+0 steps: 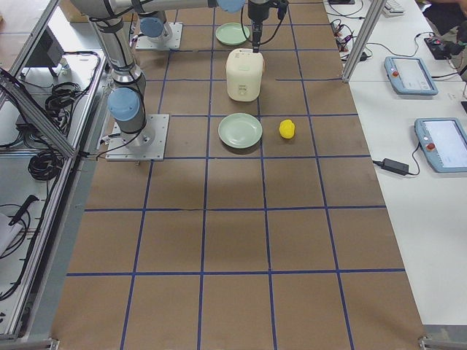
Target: Press rice cooker button
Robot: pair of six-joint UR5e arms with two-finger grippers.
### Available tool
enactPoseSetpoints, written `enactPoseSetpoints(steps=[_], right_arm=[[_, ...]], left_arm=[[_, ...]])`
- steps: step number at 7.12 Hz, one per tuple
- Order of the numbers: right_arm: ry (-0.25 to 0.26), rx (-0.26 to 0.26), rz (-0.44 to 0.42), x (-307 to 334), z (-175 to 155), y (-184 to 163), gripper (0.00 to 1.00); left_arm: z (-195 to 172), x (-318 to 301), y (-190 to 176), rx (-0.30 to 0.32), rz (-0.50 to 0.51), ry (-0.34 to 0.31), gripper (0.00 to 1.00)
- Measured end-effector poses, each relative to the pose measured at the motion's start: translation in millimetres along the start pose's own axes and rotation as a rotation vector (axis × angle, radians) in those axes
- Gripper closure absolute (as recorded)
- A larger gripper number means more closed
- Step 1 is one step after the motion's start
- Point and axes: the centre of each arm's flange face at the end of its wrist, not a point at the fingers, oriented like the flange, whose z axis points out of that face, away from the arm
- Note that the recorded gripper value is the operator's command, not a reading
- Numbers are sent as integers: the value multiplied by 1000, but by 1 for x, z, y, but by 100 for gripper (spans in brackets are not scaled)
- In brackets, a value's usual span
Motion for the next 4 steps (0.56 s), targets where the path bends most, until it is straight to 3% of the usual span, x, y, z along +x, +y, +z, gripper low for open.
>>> enactPoseSetpoints(steps=[4], right_arm=[[0,11,-3,-1,-5,3,0]], left_arm=[[0,0,0,0,0,0,0]])
